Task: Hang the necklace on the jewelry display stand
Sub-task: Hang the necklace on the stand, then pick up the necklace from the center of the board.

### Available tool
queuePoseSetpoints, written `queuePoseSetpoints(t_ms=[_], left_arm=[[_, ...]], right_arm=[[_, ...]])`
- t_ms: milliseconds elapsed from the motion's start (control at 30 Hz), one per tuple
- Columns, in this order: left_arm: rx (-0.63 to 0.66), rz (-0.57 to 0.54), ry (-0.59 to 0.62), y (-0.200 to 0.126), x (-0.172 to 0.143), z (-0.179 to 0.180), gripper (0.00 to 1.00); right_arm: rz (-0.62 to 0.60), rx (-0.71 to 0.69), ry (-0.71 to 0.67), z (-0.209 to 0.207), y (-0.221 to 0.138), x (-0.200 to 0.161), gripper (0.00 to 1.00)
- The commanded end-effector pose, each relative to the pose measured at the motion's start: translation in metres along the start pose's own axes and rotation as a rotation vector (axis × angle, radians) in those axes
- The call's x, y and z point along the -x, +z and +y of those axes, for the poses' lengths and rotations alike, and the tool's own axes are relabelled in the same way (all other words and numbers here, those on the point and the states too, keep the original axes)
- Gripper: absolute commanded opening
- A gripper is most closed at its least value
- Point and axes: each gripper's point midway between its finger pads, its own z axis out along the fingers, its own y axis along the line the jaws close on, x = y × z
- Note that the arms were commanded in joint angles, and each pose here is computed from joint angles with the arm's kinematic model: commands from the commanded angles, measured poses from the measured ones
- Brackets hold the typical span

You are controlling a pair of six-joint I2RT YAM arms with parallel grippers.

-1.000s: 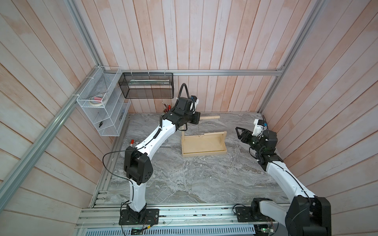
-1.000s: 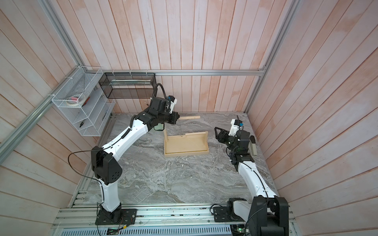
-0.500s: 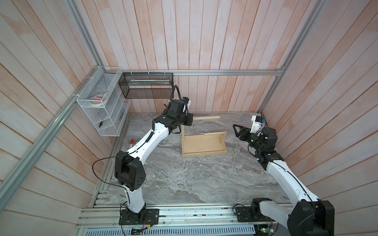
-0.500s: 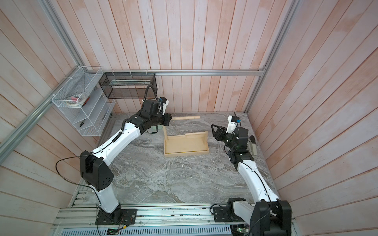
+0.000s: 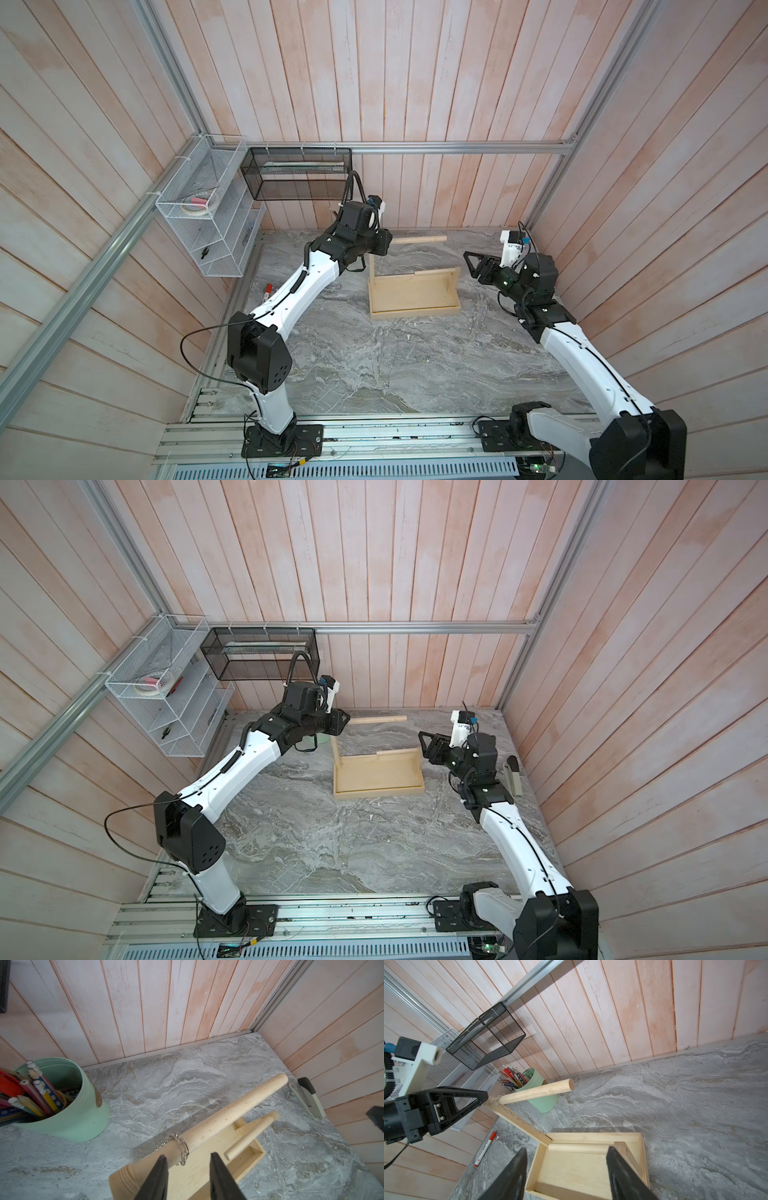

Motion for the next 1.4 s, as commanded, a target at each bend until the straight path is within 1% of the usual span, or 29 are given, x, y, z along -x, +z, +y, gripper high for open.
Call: queuePoseSetpoints(t_ms=[0, 33, 133, 200, 267, 300, 367, 400, 433, 467, 567, 700, 800, 933, 1200, 1367], left_arm=[[-0.008, -0.047, 0.008, -0.027, 0.021, -0.006, 0.45], [-0.011, -0.047, 0.007, -0.032, 0.022, -0.007, 0.48], [-0.033, -0.066, -0.002, -0.054, 0.028, -0.014, 0.66], [-0.028, -0.087, -0.018, -0.073, 0.029, -0.017, 0.77], [0.027, -0.086, -0.053, -0.089, 0.020, -0.007, 0.83], [0.073, -0.078, -0.085, -0.095, 0.008, 0.003, 0.85], [0.141, -0.045, -0.136, -0.102, -0.023, 0.019, 0.85], [0.175, -0.018, -0.157, -0.104, -0.044, 0.027, 0.85], [0.201, -0.013, -0.178, -0.108, -0.056, 0.033, 0.85], [0.234, 0.010, -0.194, -0.112, -0.077, 0.041, 0.85], [0.272, 0.013, -0.252, -0.130, -0.107, 0.050, 0.85], [0.267, -0.010, -0.299, -0.149, -0.126, 0.051, 0.85], [0.284, -0.023, -0.296, -0.156, -0.132, 0.056, 0.85], [0.303, -0.030, -0.301, -0.158, -0.135, 0.060, 0.85], [0.272, -0.064, -0.316, -0.162, -0.134, 0.057, 0.85], [0.286, -0.068, -0.312, -0.165, -0.137, 0.060, 0.85]], right_arm=[[0.002, -0.003, -0.037, 0.014, -0.009, 0.007, 0.61], [0.010, -0.002, -0.041, 0.018, -0.010, 0.005, 0.62], [0.059, -0.011, -0.077, 0.031, -0.014, -0.008, 0.61], [0.107, -0.034, -0.108, 0.041, -0.014, -0.026, 0.61], [0.176, -0.042, -0.120, 0.050, -0.012, -0.051, 0.62], [0.224, -0.050, -0.119, 0.052, -0.010, -0.068, 0.61], [0.316, -0.062, -0.120, 0.057, -0.006, -0.106, 0.62], [0.363, -0.063, -0.120, 0.059, -0.004, -0.126, 0.61], [0.402, -0.069, -0.118, 0.060, -0.003, -0.144, 0.62], [0.445, -0.072, -0.113, 0.061, -0.001, -0.163, 0.61], [0.565, -0.052, -0.101, 0.071, 0.002, -0.213, 0.60], [0.688, -0.019, -0.130, 0.092, 0.006, -0.264, 0.58], [0.759, -0.012, -0.137, 0.100, 0.013, -0.285, 0.57], [0.785, 0.009, -0.130, 0.108, 0.029, -0.295, 0.52], [0.870, 0.007, -0.176, 0.108, 0.061, -0.326, 0.48], [0.924, -0.030, -0.192, 0.099, 0.066, -0.341, 0.43]])
